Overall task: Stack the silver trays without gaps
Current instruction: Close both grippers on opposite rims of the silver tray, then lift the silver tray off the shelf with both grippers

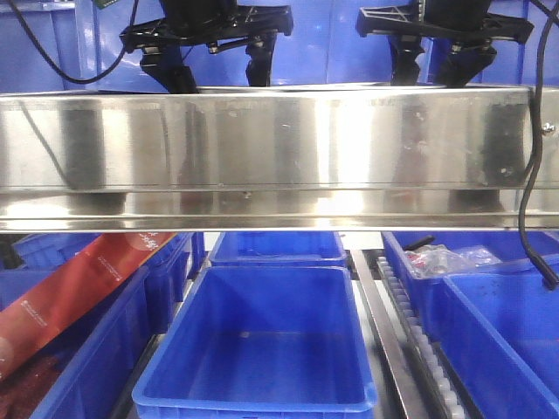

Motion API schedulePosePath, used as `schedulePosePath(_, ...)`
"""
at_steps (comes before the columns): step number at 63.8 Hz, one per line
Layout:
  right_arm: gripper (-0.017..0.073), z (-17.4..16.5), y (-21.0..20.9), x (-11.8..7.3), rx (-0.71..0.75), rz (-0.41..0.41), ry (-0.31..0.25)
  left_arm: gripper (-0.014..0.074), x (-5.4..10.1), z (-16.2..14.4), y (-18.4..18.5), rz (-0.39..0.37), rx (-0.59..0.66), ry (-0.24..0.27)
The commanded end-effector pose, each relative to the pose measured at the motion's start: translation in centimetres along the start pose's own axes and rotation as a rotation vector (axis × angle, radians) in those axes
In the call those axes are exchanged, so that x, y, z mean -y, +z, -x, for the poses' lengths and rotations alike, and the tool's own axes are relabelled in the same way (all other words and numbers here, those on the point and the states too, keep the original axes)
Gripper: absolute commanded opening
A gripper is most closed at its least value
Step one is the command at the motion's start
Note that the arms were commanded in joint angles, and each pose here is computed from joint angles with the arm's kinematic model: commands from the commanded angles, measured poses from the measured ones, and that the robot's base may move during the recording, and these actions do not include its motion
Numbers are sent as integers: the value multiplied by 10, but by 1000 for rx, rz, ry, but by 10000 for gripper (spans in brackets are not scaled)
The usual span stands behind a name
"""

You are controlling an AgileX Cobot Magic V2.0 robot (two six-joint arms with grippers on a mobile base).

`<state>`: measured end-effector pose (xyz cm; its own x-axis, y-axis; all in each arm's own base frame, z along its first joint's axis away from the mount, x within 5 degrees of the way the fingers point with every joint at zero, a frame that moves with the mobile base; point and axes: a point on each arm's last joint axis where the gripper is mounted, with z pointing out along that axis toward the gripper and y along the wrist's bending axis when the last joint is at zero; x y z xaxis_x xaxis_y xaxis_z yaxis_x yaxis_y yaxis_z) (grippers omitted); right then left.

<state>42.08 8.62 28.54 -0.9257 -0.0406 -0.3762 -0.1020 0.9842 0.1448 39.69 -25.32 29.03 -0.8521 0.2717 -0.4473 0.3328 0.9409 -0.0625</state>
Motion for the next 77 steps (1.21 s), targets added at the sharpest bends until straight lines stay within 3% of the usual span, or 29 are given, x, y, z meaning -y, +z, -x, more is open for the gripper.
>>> schedulePosePath(1,193,0,1,0,-5,-11,-9,444,3,2,-2,-8,16,4)
schedulePosePath(7,167,0,0,0,-5,-11,-9,430,3,2,-2,-8,16,4)
schedulePosePath(12,102,0,0,0,-10,-11,-9,361,3,2,-2,-8,16,4)
schedulePosePath(15,46,0,0,0,-11,-11,-9,278,3,2,-2,-8,18,4)
schedulePosePath(21,-92,-1,0,0,-19,-12,-9,17,3,2,-2,-9,21,4)
schedulePosePath(23,-95,-1,0,0,-21,-12,-9,-52,3,2,-2,-9,21,4)
schedulePosePath(28,-76,-1,0,0,-21,-12,-9,12,3,2,-2,-10,24,4)
schedulePosePath(52,-80,-1,-14,-1,12,-8,-12,-4,0,4,-13,24,54,21)
schedulePosePath(77,-80,-5,-67,-6,111,5,-23,-4,-4,6,-75,6,139,3)
